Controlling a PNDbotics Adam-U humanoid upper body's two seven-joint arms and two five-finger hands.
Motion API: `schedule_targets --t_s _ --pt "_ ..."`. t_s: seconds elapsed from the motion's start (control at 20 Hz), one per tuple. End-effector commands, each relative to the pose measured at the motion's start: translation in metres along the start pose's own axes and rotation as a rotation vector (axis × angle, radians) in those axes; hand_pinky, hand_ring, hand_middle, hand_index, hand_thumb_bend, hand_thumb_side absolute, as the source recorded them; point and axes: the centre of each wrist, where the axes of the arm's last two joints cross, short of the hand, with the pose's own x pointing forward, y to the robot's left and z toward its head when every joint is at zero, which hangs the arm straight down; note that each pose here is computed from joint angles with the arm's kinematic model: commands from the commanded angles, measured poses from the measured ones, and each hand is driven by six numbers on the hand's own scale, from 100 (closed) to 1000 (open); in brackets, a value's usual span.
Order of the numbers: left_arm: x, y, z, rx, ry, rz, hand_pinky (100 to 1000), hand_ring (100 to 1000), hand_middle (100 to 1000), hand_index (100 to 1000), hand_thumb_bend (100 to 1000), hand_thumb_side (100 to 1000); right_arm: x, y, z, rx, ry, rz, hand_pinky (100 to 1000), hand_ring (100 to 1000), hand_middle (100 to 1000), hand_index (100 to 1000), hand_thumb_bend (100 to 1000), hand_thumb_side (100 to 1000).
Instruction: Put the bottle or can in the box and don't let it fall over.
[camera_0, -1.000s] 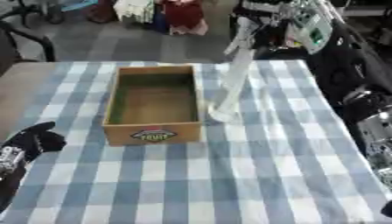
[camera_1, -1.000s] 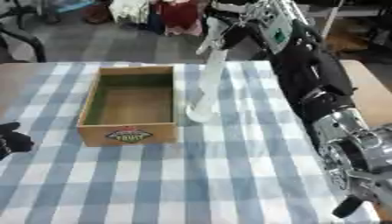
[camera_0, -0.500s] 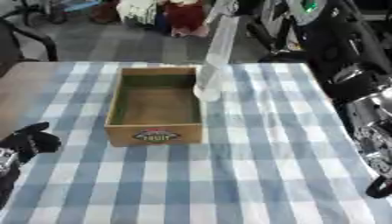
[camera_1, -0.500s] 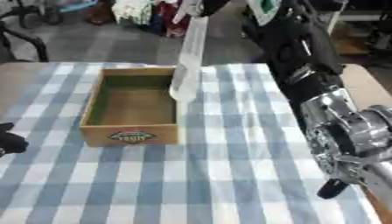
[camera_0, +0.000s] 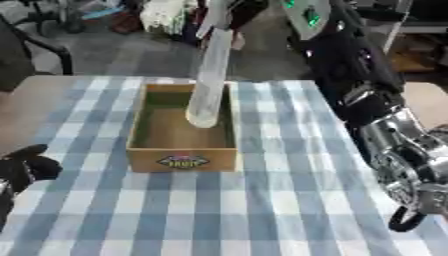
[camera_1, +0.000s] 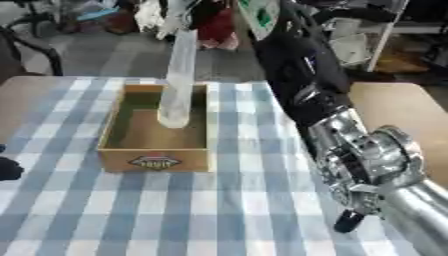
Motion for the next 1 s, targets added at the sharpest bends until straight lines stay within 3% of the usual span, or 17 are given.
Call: schedule_targets --t_s 0.05,0.15,0.2,0.3,0.35,0.5,0.65,0.7,1.0 --pt "0.006 0.002 -0.006 -0.013 -0.026 -0.012 745 700 634 865 119 960 0.001 -0.003 -0.003 0.098 -0.072 0.096 556 460 416 511 100 100" --pt "0.006 0.002 -0.006 -0.014 -0.026 -0.012 745 700 634 865 119 960 0.001 0.001 -0.004 0.100 -0.067 0.110 556 460 416 511 100 100" --pt "0.006 0.002 -0.007 -0.014 -0.026 -0.013 745 700 634 865 119 962 -0.001 0.003 -0.002 0.100 -0.060 0.115 839 785 725 844 100 100" --pt "0.006 0.002 -0.007 -0.015 -0.026 -0.016 745 700 634 865 119 962 -0.003 0.008 0.001 0.097 -0.040 0.126 839 785 725 844 100 100" --pt "0.005 0.002 -0.007 -0.017 -0.022 -0.019 746 700 635 866 119 971 -0.006 0.014 0.003 0.113 -0.028 0.129 1000 1000 1000 1000 338 755" --pt "0.004 0.002 -0.005 -0.021 -0.012 -0.025 746 700 634 867 119 973 -0.011 0.041 0.003 0.238 0.005 0.110 1000 1000 1000 1000 345 818" --pt "0.003 0.002 -0.005 -0.023 -0.009 -0.026 746 700 634 867 119 973 -0.011 0.052 0.002 0.281 0.014 0.111 1000 1000 1000 1000 344 823" --pt "0.003 0.001 -0.005 -0.023 -0.009 -0.026 746 702 634 867 119 975 -0.010 0.054 0.001 0.280 0.012 0.113 1000 1000 1000 1000 320 770" --pt "0.002 0.001 -0.004 -0.023 -0.005 -0.024 746 703 634 867 120 976 -0.006 0.053 -0.001 0.124 -0.036 0.081 1000 1000 1000 1000 283 713"
